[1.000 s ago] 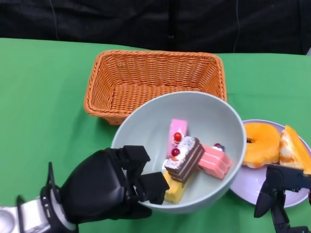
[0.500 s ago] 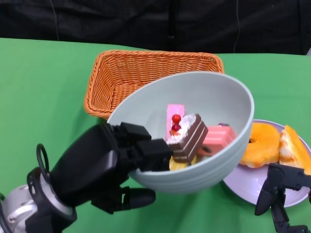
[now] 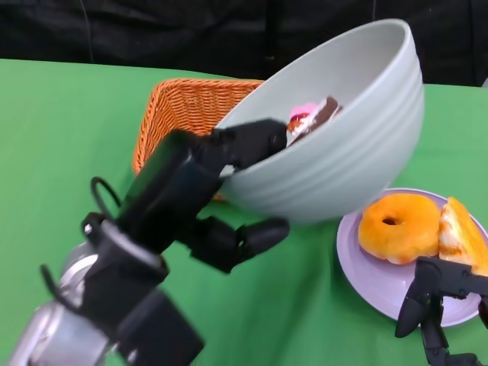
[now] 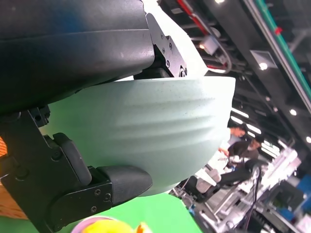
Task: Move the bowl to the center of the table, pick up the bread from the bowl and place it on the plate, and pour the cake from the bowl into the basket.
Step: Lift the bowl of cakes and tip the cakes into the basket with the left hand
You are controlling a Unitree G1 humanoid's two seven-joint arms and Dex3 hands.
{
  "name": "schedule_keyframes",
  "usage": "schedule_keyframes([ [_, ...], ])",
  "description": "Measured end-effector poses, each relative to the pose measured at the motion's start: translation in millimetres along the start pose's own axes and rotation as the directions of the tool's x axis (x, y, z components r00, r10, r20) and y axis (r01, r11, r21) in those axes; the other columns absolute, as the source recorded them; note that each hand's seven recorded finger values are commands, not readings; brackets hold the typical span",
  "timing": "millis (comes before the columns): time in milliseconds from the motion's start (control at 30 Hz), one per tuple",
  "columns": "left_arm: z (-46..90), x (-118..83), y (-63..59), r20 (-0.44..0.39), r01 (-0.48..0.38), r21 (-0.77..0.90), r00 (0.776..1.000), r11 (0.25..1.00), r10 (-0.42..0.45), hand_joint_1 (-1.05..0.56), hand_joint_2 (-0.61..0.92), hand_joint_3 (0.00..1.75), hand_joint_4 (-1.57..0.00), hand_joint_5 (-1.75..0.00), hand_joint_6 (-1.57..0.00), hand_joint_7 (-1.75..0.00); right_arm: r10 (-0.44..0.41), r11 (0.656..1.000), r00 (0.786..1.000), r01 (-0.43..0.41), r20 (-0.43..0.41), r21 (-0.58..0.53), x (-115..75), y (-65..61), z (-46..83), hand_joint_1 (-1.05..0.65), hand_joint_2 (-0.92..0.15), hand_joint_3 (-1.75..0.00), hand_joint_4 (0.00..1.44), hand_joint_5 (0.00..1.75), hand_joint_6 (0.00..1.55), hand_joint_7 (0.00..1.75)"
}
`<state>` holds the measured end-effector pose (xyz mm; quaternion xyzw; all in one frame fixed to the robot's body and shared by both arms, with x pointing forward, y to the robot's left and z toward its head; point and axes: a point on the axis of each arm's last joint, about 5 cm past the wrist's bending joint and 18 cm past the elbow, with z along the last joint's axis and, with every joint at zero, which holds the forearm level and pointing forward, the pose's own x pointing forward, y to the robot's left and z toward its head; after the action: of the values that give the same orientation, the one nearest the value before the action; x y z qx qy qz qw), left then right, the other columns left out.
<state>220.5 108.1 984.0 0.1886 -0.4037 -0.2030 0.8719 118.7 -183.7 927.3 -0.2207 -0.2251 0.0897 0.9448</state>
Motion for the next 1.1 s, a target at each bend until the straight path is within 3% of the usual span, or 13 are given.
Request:
schedule_keyframes([
  [167, -12.0, 8, -11.9, -0.057, -0.026, -0.068, 0.998, 0.997, 0.022, -0.09, 0.21, 1.70, -1.04, -1.75, -0.85, -1.69, 0.003, 1.000, 1.000, -0.003, -0.003, 0.002, -1.0, 0.8, -1.1, 0.26, -0.22, -1.75, 0.98, 1.75, 0.82, 1.53],
  [367, -27.9, 28, -30.6, -0.180, -0.144, -0.225, 0.978, 0.964, 0.104, -0.13, 0.22, 1.73, -1.03, -1.75, -0.91, -1.66, 0.007, 1.000, 1.000, -0.007, -0.004, 0.005, -1.6, 1.8, -3.2, 0.25, -0.22, -1.75, 0.97, 1.75, 0.82, 1.53],
  [700, -35.4, 53, -51.7, -0.403, -0.398, -0.413, 0.886, 0.819, 0.228, -0.12, 0.24, 1.73, -1.04, -1.75, -0.91, -1.67, 0.014, 1.000, 1.000, -0.014, -0.005, 0.009, -3.3, 2.0, -6.1, 0.25, -0.21, -1.75, 0.97, 1.75, 0.81, 1.53],
  [933, -39.6, 58, -59.0, -0.490, -0.477, -0.488, 0.843, 0.731, 0.223, -0.14, 0.25, 1.71, -1.04, -1.75, -0.89, -1.72, 0.015, 1.000, 1.000, -0.015, 0.004, 0.009, -3.5, 2.2, -5.9, 0.25, -0.21, -1.75, 0.98, 1.75, 0.81, 1.52],
  [1000, -44.6, 55, -56.2, -0.541, -0.536, -0.524, 0.810, 0.662, 0.227, -0.15, 0.25, 1.74, -1.08, -1.75, -0.89, -1.74, 0.017, 1.000, 1.000, -0.017, 0.005, 0.010, -3.4, 2.5, -6.1, 0.25, -0.21, -1.75, 0.98, 1.75, 0.81, 1.52],
  [1100, -56.2, 45, -52.5, -0.656, -0.651, -0.550, 0.725, 0.523, 0.212, -0.14, 0.26, 1.75, -1.10, -1.75, -0.89, -1.75, 0.018, 1.000, 1.000, -0.018, 0.001, 0.011, -4.7, 2.9, -6.3, 0.25, -0.20, -1.75, 0.98, 1.75, 0.82, 1.52],
])
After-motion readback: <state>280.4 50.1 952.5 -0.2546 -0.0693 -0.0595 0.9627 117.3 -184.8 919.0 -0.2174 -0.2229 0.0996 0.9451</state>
